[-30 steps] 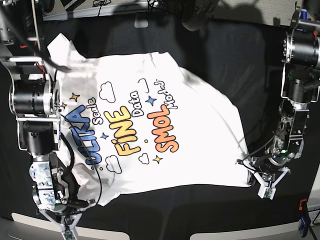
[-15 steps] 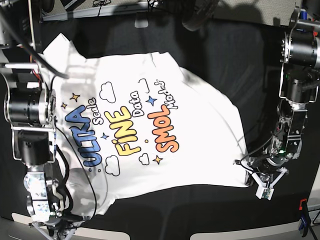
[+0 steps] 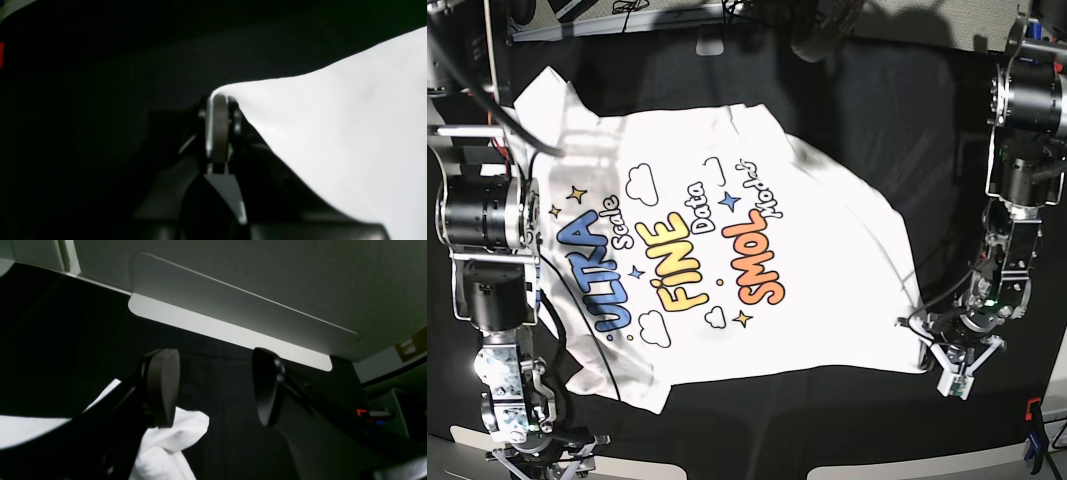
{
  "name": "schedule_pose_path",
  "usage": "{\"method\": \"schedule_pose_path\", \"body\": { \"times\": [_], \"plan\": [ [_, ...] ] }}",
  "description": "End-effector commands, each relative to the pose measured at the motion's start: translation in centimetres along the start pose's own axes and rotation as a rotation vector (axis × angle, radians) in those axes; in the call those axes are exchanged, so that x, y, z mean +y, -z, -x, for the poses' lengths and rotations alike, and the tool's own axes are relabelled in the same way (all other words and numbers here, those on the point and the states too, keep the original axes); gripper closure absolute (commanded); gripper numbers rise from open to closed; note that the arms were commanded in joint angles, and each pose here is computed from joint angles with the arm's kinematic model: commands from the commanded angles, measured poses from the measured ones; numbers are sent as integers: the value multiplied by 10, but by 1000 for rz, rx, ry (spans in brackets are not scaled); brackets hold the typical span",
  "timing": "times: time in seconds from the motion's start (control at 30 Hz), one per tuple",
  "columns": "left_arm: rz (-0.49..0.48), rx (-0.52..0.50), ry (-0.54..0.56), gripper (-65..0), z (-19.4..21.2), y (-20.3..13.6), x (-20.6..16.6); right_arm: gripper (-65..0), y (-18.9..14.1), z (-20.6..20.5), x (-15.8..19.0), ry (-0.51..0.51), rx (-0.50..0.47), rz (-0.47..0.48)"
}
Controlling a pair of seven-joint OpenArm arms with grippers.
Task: Layout the t-shirt on the table in an organized manner, then fold the t-shirt properly
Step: 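Lower the shirt onto the table with both grippers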
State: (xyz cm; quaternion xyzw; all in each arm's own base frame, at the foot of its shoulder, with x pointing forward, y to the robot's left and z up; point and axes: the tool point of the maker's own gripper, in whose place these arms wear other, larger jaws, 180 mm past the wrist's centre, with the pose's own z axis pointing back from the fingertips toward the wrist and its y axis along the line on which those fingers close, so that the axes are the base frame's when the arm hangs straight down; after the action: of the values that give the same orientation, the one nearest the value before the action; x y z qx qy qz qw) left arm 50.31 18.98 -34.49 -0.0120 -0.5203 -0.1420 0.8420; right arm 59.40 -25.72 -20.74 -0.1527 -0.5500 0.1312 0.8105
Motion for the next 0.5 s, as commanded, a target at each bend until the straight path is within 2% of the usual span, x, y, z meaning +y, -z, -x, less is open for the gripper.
{"method": "schedule_pose_path", "body": {
  "times": [0.0,0.17,0.23,0.3,0.47],
  "plan": [
    [-27,-87,33,0,-33,-1,13,-340,-4,-33,-19,11,-66,38],
    [-52,-97,126,-13,-35,-2,18,-340,-3,-25,-15,80,-24,12],
    [-58,-121,159,-116,-40,-3,19,-340,-3,-25,-11,110,-20,-2],
    [-58,-135,160,-169,-43,-3,18,-340,-3,-23,-9,115,-7,-8],
    [-57,-136,161,-170,-43,-3,18,-340,-3,-16,-4,116,39,-16]
  ]
}}
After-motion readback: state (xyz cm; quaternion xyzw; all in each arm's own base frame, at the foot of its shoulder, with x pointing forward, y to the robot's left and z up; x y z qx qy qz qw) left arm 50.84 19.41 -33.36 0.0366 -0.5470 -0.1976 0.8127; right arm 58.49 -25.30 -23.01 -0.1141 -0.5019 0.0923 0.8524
